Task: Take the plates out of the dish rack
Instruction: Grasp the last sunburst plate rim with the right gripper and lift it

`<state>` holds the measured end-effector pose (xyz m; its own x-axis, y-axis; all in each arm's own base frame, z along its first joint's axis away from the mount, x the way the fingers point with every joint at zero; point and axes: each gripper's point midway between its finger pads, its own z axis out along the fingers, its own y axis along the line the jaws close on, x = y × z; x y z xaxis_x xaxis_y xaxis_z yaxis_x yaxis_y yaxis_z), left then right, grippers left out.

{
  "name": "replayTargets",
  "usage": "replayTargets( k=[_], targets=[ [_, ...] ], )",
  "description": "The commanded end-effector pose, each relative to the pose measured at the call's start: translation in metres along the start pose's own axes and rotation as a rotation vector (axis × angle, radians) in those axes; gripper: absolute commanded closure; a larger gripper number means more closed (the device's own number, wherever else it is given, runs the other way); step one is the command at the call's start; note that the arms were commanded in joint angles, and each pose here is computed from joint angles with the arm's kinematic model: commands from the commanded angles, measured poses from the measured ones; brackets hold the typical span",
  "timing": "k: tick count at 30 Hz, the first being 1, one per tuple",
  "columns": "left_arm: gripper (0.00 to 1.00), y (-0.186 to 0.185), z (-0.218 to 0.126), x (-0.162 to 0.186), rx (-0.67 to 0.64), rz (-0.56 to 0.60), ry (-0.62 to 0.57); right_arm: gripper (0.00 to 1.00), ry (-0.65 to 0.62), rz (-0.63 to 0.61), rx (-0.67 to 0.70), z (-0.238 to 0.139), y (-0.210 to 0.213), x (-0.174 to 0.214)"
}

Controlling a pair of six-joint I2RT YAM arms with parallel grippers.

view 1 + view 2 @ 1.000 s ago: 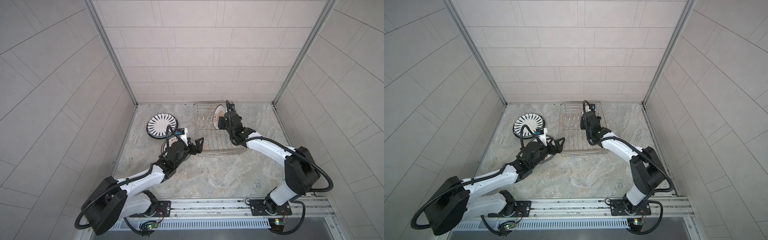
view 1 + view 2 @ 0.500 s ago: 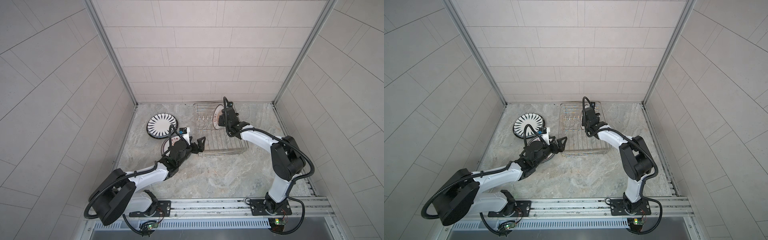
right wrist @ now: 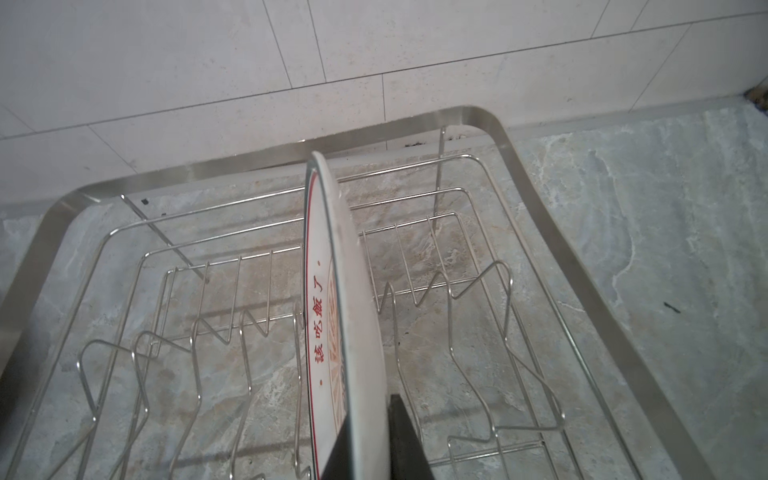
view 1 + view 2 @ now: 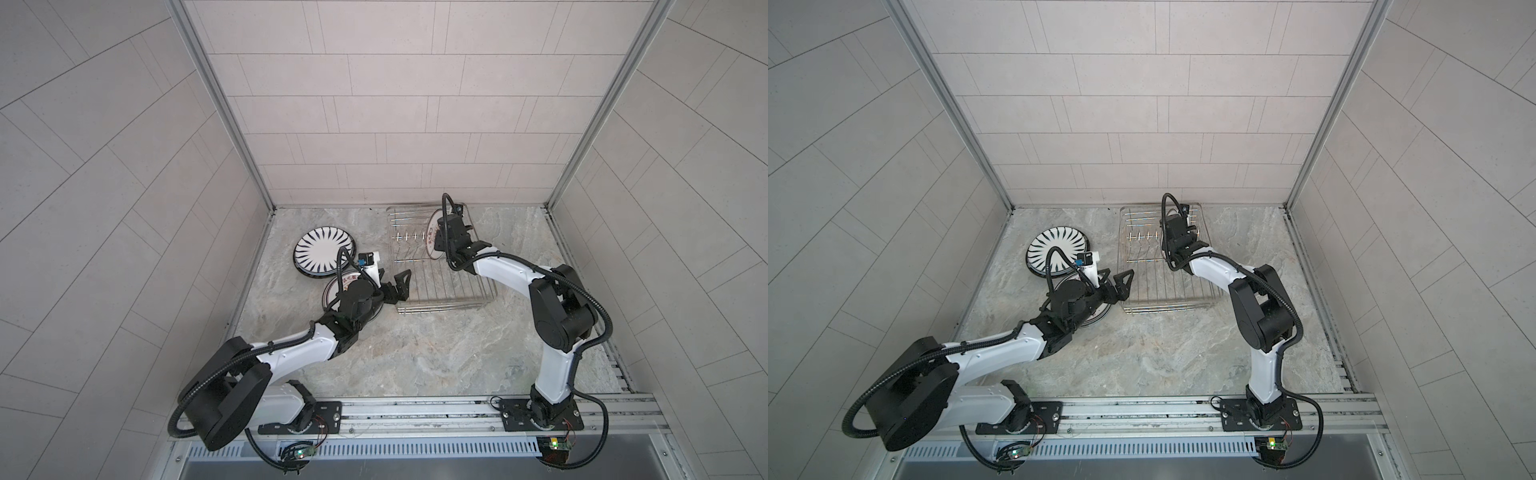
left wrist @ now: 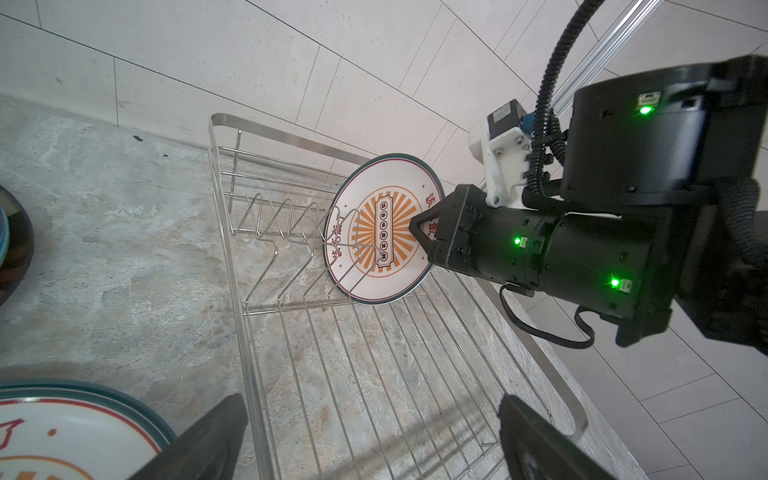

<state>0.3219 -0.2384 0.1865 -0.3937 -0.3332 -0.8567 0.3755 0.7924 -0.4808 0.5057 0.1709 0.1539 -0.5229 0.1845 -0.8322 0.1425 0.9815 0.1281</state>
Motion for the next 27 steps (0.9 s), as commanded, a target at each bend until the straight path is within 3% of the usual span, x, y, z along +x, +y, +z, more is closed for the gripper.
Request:
replayTargets(
  k=[1,15,27],
  targets=[
    [0.00,-0.007,0.000,-0.013,0.016,0.012,-0.035,0.87,0.007,-0.019,0.011,0.002,0.006,0.002],
    [0.00,0.000,-0.004,-0.013,-0.019,0.013,-0.040,0.90,-0.072,-0.047,0.061,-0.025,0.008,-0.021],
    [0.00,0.004,-0.015,-0.017,-0.028,0.019,-0.073,0.92,-0.177,-0.145,0.099,-0.074,0.009,-0.063]
  ],
)
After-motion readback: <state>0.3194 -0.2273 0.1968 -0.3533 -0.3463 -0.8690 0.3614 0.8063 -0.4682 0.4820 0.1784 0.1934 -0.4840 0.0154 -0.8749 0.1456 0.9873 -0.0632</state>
